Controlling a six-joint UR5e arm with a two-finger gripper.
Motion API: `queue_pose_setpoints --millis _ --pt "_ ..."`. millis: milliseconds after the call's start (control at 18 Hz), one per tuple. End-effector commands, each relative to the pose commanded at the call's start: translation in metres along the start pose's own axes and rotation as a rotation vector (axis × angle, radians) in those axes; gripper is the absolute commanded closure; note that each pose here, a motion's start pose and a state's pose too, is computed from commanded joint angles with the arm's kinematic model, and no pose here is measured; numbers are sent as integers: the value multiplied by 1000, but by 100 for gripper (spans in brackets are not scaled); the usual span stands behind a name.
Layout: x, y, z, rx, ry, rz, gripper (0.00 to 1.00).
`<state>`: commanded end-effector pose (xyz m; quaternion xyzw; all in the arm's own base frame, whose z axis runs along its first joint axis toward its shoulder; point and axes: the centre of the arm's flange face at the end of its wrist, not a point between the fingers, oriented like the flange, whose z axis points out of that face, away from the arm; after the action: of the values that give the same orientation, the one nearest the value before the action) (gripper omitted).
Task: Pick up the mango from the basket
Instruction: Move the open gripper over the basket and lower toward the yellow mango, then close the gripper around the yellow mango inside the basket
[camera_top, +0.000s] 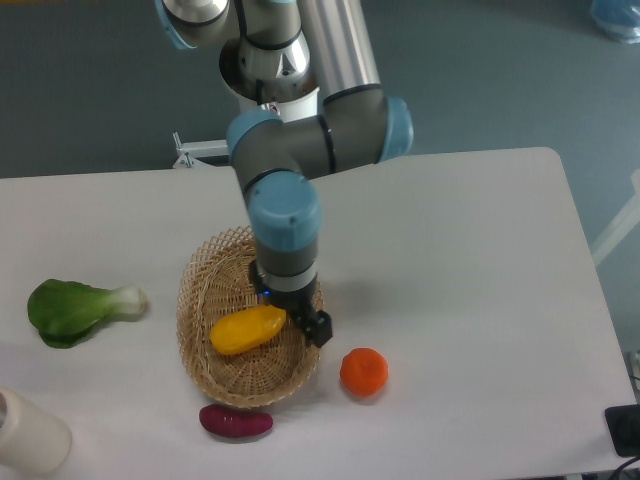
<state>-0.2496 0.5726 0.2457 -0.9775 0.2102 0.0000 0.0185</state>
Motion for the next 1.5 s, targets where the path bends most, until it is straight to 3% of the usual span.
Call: queue_pose_setpoints --millis 1000,1056,1333,1500 --pt "26 -38 43 -40 46 -18 0" --pt "25 -39 42 -36 34 -21 5" --pt "21 -41 34 -25 4 -66 57" --pt "19 -42 27 -16 -11 -87 62"
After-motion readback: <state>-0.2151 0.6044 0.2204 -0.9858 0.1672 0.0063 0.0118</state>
